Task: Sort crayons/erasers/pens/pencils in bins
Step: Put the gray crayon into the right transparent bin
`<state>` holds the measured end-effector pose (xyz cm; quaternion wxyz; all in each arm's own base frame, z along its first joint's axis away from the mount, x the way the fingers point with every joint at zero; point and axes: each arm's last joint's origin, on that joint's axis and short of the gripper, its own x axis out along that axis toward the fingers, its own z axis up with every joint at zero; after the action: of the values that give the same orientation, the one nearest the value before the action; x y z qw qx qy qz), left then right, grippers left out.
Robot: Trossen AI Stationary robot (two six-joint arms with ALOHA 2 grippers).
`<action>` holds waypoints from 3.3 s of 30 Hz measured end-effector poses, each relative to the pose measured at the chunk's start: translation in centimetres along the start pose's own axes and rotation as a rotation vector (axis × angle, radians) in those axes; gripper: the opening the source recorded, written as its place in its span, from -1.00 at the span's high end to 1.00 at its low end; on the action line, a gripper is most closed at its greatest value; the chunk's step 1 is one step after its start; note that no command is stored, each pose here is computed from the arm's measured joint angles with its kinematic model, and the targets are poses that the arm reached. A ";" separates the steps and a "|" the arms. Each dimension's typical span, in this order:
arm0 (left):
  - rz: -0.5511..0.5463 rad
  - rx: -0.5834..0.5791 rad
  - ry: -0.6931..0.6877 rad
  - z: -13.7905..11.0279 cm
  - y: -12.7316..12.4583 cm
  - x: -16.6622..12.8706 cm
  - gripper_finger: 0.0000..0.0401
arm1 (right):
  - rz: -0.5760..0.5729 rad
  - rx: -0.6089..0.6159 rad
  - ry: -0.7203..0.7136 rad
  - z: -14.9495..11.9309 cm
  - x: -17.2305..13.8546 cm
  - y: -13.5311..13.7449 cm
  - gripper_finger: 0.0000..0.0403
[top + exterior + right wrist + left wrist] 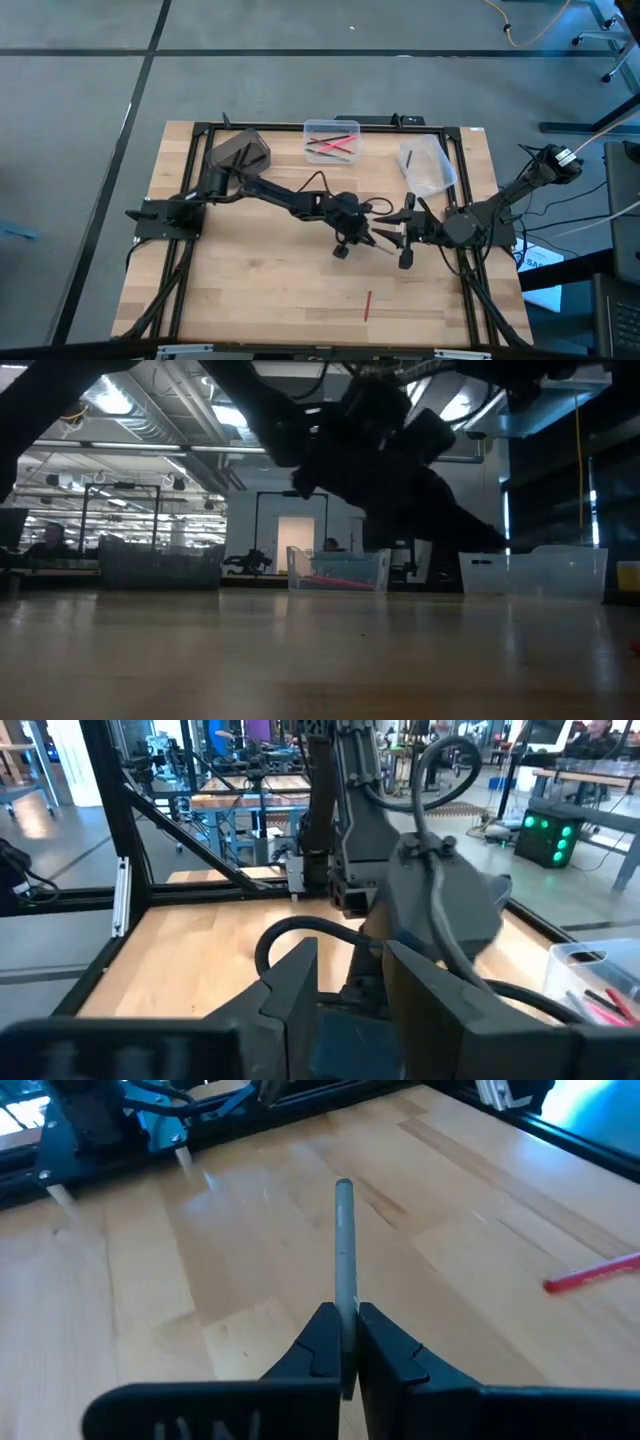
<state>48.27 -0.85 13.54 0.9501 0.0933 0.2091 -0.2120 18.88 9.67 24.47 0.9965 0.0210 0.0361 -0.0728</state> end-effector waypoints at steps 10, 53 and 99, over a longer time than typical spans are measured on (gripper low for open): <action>0.077 -0.015 -0.134 0.3 0.6 -3.4 0.99 | 0.002 -0.010 -0.009 0.1 0.0 0.0 0.40; 0.026 -0.040 -0.244 0.2 1.4 -4.3 0.99 | 0.024 -0.011 0.011 -0.3 0.3 0.3 0.40; 0.051 0.048 -0.461 1.3 0.7 -8.5 0.98 | 0.054 -0.020 -0.044 -0.3 0.5 1.3 0.40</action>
<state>42.05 2.50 18.43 0.9753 0.0701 -0.0209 -0.2086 19.57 10.93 24.17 0.9988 0.0103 0.0143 -0.0459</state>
